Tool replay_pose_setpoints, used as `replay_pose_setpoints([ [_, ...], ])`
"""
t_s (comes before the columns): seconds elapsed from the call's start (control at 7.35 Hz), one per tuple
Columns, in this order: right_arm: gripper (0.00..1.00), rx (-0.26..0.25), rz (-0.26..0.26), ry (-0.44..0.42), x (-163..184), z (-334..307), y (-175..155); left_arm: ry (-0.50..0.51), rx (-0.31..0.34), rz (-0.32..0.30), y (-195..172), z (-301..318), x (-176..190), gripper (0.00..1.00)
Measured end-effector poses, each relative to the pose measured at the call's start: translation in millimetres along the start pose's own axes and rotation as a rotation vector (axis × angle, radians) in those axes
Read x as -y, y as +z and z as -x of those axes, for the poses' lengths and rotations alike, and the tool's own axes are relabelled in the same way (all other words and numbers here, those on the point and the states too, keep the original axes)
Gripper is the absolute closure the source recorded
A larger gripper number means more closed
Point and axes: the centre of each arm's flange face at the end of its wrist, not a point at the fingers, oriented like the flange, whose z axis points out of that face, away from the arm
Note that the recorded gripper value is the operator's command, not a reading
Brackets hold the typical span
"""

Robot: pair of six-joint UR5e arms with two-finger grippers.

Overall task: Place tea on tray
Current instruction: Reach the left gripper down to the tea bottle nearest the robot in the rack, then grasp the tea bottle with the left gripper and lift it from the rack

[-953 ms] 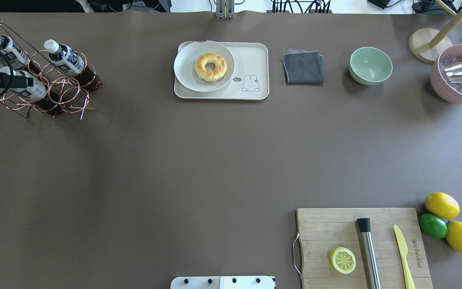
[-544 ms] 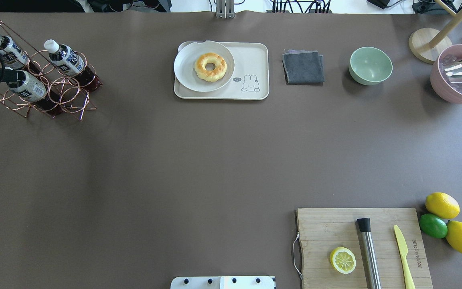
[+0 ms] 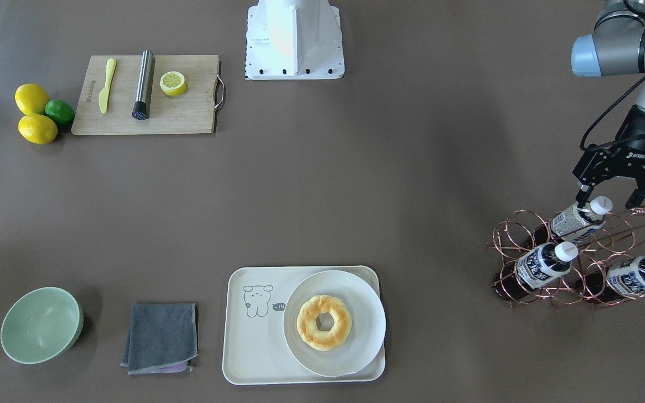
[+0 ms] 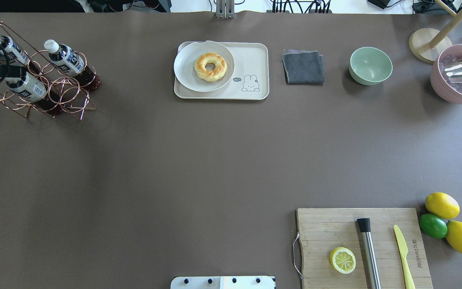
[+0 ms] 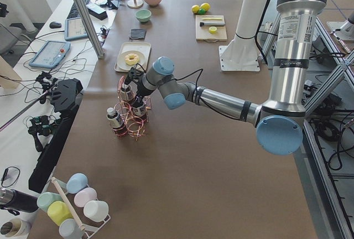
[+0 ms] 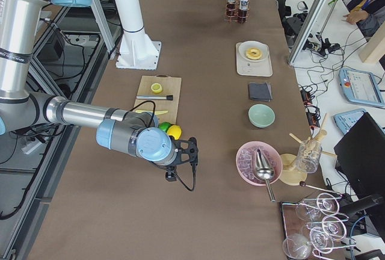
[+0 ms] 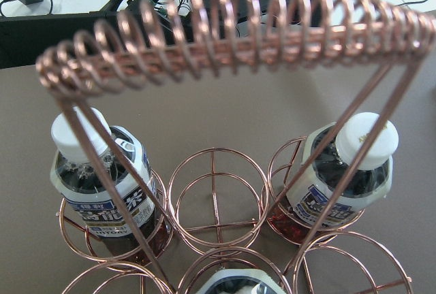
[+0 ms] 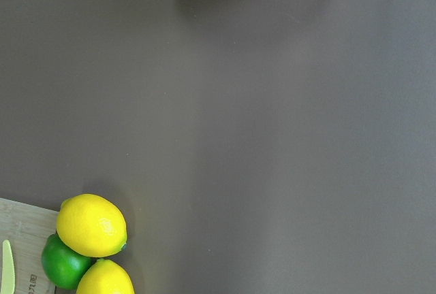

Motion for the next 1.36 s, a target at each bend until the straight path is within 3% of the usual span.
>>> replay_pose_setpoints([
  [0.27, 0.0, 0.006, -0.001, 0.003, -0.6, -0.5, 0.8, -0.004, 0.0, 0.002, 0.4, 0.0, -0.1, 0.59],
  [0.41, 0.0, 0.009, -0.002, 0.003, -0.6, -0.2, 0.8, -0.006, 0.001, 0.005, 0.2, 0.2, -0.5, 0.95],
  [0.54, 0.0, 0.013, -0.003, 0.003, -0.4, 0.1, 0.8, -0.008, 0.004, 0.01, -0.2, 1.0, -1.4, 1.0],
  [0.95, 0.0, 0.026, -0.01, 0.004, 1.0, 2.1, 0.2, -0.023, 0.025, 0.044, -5.3, -5.7, 6.2, 1.0],
  [1.36, 0.0, 0.032, -0.012, 0.004, 2.7, 3.1, -0.1, -0.074, -0.003, 0.043, -53.7, -6.4, 60.0, 1.0],
])
